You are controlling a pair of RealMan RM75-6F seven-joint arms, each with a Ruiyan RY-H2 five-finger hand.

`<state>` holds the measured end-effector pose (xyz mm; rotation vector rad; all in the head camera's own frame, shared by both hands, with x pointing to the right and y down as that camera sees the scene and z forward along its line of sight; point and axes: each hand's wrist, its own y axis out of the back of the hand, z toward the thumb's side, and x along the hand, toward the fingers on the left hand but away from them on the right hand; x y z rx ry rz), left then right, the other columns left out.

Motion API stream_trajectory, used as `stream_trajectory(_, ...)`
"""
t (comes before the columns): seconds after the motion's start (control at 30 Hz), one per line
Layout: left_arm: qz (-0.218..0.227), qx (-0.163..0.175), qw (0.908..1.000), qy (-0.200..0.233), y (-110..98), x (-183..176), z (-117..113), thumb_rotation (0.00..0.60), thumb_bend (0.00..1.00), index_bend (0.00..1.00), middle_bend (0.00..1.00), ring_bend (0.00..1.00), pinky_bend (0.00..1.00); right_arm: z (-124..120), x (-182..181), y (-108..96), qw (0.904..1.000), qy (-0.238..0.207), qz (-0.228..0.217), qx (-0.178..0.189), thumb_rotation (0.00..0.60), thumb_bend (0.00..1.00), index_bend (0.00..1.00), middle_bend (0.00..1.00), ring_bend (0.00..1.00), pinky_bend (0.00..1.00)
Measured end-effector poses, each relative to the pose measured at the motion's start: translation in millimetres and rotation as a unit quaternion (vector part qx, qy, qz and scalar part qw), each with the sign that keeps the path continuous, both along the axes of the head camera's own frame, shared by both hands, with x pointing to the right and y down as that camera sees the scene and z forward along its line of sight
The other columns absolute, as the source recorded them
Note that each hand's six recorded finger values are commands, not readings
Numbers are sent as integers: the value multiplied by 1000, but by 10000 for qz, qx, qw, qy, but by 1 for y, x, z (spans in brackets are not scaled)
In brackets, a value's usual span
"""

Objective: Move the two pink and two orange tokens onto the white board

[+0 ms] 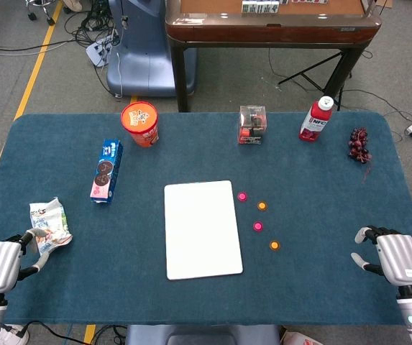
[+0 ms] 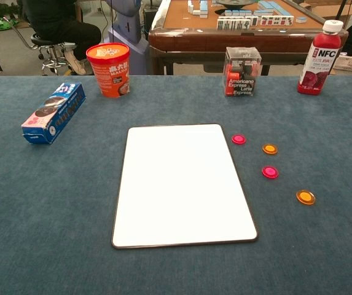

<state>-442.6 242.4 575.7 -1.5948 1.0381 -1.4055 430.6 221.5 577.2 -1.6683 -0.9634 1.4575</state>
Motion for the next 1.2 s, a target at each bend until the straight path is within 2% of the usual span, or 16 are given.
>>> stream_trajectory(0.17,27,-98,9999,-52,2,0,0,600,281,509,647,638,784,6,-3,2,9999,-68,12,-76,600,165,526,535,539,611)
stream_trajectory(0.23,17,-116,9999,-64,3,0,0,600,281,509,647,638,784,9,-6,3,9999,-99,-29,-111,600,165,526,562,579,682)
stream_trajectory(0.3,-1,-134,9999,-81,4,-1,0,600,281,509,647,638,784,11,-9,2,9998,-105,-74,-128,600,164,526,616,661,760)
stream_trajectory(0.43,-7,-192,9998,-96,7,-2,1,600,281,509,647,638,784,16,-19,1,9996,-153,-131,-205,600,140,526,891,943,938)
stream_trajectory(0.47,-2,-204,9997,-100,8,-2,1,600,281,509,647,638,784,17,-22,0,9995,-171,-135,-228,600,127,526,954,986,976)
stream_trajectory(0.53,6,-217,9997,-108,10,-3,2,600,281,509,647,638,784,20,-29,-2,9993,-183,-135,-285,600,115,526,996,1000,999)
stream_trajectory(0.77,-65,-239,9997,86,15,-1,-1,600,281,509,647,638,784,36,-55,-15,9982,-24,-185,-567,600,106,526,1000,1000,1000)
stream_trajectory(0.97,-93,-218,9996,144,17,-1,0,600,281,509,647,638,784,56,-87,-36,9958,167,-343,-832,600,106,526,1000,1000,1000)
stream_trajectory(1.2,-104,-266,9994,172,21,-2,5,600,281,509,647,638,784,77,-129,-58,9930,105,-500,-1069,600,107,526,1000,1000,1000)
